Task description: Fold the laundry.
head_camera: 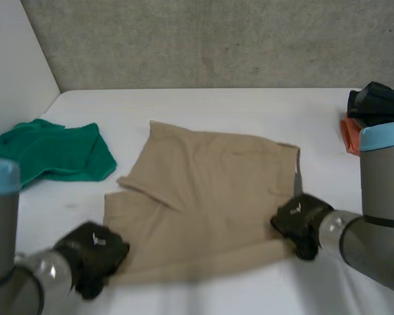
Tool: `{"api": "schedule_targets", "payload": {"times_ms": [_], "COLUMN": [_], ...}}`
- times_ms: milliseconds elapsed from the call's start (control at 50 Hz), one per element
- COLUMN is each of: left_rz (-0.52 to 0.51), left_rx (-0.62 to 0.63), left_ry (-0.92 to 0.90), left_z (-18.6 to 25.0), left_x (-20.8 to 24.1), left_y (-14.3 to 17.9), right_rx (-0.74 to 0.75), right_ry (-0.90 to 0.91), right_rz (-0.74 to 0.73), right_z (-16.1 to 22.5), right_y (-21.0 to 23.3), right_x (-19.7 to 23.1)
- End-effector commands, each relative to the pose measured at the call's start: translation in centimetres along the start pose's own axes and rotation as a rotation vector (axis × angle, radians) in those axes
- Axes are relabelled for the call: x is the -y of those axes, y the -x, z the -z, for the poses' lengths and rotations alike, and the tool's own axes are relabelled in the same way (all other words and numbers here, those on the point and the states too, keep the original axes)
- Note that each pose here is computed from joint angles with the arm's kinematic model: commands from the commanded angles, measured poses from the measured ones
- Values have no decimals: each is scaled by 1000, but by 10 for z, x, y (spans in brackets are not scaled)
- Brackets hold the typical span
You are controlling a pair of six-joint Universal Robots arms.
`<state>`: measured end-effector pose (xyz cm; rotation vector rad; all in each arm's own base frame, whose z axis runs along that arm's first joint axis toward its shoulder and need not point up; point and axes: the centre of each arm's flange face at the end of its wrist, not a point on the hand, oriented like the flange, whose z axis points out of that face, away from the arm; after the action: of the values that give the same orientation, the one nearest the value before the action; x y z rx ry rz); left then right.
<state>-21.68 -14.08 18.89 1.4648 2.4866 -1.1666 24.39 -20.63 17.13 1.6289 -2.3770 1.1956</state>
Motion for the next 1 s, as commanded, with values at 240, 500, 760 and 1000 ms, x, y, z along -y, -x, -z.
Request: {"api": "schedule_targets", "payload": {"times_ms": [240, 500, 760, 1000], "left_rz": [-28, -49, -74, -84], "left_rx": [146, 459, 551, 600], "left_ry": [-219, -624, -803, -878], "left_z": [-54, -159, -254, -287], "left_x": [25, 125, 157, 158], "left_y": [17, 77, 95, 101], "right_rx": [-56, -363, -623, -677], "right_ry": [-69, -252, -428, -442], "right_rz": [-20, -70, 50, 108], "right_z": [-16, -74, -152, -203], "right_y": [-3, -64, -98, -100], "right_x": [2, 43, 63, 57]}}
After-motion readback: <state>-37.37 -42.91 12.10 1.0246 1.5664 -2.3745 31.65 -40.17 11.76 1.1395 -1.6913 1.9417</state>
